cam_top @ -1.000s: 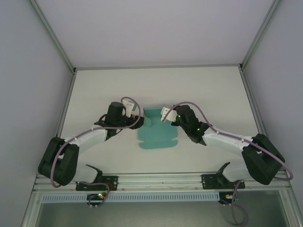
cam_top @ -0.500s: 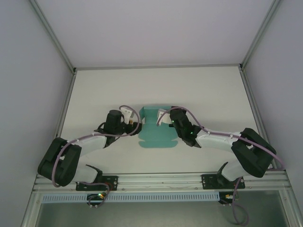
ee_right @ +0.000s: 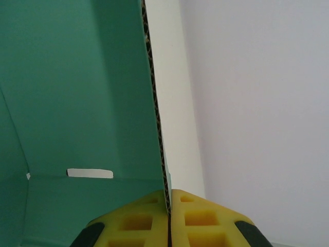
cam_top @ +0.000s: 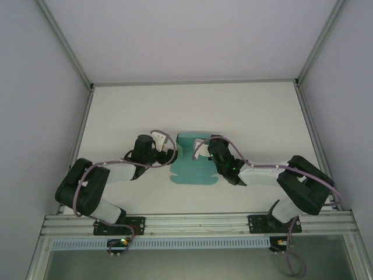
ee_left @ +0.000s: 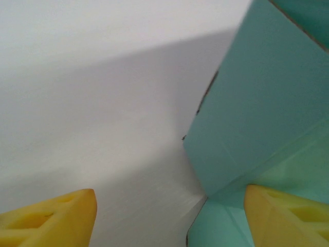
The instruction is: Assemble paper box
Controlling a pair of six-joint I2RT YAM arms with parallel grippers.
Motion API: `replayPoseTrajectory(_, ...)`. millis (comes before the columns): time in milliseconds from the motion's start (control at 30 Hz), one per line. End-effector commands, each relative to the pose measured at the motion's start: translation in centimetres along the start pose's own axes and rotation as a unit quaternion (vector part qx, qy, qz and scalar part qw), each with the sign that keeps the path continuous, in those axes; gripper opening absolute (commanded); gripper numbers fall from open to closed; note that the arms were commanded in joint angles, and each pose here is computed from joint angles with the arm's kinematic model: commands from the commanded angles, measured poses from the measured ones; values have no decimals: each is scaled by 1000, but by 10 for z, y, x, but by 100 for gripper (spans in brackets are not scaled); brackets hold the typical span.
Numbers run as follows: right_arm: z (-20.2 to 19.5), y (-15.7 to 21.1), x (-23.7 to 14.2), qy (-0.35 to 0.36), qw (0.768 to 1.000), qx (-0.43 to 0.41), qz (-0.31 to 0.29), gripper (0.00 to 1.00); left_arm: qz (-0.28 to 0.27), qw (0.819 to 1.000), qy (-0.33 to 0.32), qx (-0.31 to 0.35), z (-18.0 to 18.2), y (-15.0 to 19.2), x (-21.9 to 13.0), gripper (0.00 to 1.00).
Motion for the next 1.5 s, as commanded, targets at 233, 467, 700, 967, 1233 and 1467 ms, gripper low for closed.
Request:
replayPoseTrajectory(233, 10, -1, -2, 11, 1000, 4, 10, 0, -35, 998, 18, 57, -22, -14, 20, 77)
replayPoseTrajectory(467, 16, -4, -5, -2, 1000, -3, 3, 0, -93, 994, -31, 48, -7, -37, 10, 74)
replayPoseTrajectory(700, 23, -8, -6, -14, 1000, -15, -3, 0, -88, 995, -16, 48, -12, -49, 19, 67)
replayPoseTrajectory(967, 16, -11, -9, -8, 1000, -5, -10, 0, -78, 994, -62, 46, 2, -48, 28, 34)
replayPoseTrajectory(1233, 11, -9, -8, -3, 1000, 9, 4, 0, -60, 968, -236, 69, 36, -31, 31, 0)
replayPoseTrajectory(1467, 16, -7, -7, -13, 1000, 20, 15, 0, -100, 946, -307, 37, 38, -23, 34, 0)
Point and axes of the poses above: each hand's point on the last joint's axis, 136 mm out from that joint toward the fingers, its own x axis out along the fingers, its own z axis along the line the jaws close on, y = z × x, the point moved 1 cm from there along -x, back along the fingers, and after that the axes turned 3 degrees about -x, right-handed, at the moved point
